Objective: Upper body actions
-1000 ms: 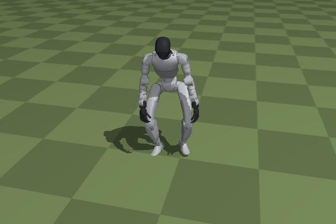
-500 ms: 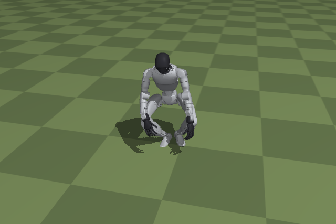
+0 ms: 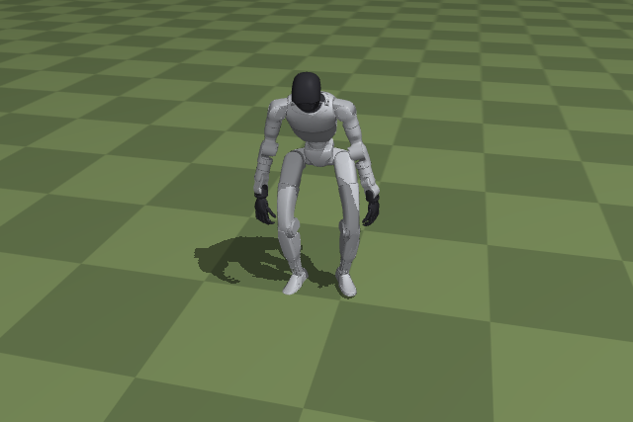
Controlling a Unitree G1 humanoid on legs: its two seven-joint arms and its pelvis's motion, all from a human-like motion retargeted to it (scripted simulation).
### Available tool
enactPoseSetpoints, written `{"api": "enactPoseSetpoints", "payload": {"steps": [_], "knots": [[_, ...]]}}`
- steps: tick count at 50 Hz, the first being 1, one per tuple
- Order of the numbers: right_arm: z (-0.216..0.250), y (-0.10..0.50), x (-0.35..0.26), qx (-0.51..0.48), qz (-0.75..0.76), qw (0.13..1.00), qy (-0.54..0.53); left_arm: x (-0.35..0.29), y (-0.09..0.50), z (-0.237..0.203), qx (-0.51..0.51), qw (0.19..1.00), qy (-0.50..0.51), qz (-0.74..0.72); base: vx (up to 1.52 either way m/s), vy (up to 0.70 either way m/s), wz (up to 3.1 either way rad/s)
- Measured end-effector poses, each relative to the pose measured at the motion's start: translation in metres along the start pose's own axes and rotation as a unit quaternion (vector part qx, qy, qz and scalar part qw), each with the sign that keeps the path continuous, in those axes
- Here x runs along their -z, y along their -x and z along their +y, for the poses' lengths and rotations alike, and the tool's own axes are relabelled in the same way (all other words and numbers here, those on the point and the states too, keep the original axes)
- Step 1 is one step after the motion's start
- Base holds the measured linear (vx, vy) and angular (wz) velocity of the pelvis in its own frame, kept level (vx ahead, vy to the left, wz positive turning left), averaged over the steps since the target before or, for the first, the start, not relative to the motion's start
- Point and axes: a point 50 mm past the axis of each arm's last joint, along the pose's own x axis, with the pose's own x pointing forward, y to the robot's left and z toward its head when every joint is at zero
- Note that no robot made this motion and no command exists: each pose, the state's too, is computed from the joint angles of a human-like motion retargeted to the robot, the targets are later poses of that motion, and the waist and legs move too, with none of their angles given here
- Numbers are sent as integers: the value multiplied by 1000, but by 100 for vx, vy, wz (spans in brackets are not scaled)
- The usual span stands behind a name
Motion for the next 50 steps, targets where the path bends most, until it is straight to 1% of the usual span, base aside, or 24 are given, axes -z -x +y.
{"api": "enactPoseSetpoints", "payload": {"steps": [3, 5, 8, 11, 13, 15, 18, 20, 23, 25, 32, 37, 45, 50], "knots": [[63, 22, 57, -54, 113, 990, -60, 65, -7, -55, 74, 990, 100, 69, 29, 12, -3], [107, 48, 90, -98, 184, 973, -97, 108, -3, -91, 100, 976, 164, 102, 35, 11, -4], [169, 104, 134, -171, 292, 932, -126, 180, 20, -142, 88, 946, 248, 188, 48, 11, 12], [216, 170, 167, -236, 392, 883, -104, 247, 63, -186, 60, 900, 311, 300, 52, 13, 16], [236, 213, 181, -269, 448, 848, -82, 284, 97, -206, 62, 866, 325, 375, 49, 10, 2], [255, 252, 187, -296, 497, 812, -77, 315, 132, -216, 87, 837, 310, 443, 46, 3, 0], [270, 283, 187, -315, 549, 766, -113, 334, 167, -238, 139, 800, 273, 516, 26, 3, 18], [273, 287, 186, -312, 558, 755, -144, 340, 179, -246, 155, 789, 271, 529, 8, 4, 20], [270, 273, 184, -295, 538, 771, -169, 341, 180, -248, 175, 799, 280, 502, 3, 4, 10], [267, 259, 181, -289, 519, 787, -167, 340, 176, -245, 179, 810, 273, 486, 11, 0, 17], [245, 181, 154, -305, 387, 867, -80, 327, 144, -213, 154, 838, 253, 459, -2, -2, -19], [225, 131, 123, -286, 298, 908, -73, 297, 104, -187, 133, 871, 255, 399, -5, -1, 28], [212, 91, 82, -278, 239, 924, -110, 244, 55, -144, 105, 924, 199, 310, -2, 0, -4], [183, 53, 44, -241, 175, 950, -92, 189, 23, -114, 67, 953, 173, 240, -22, -5, -10]]}}
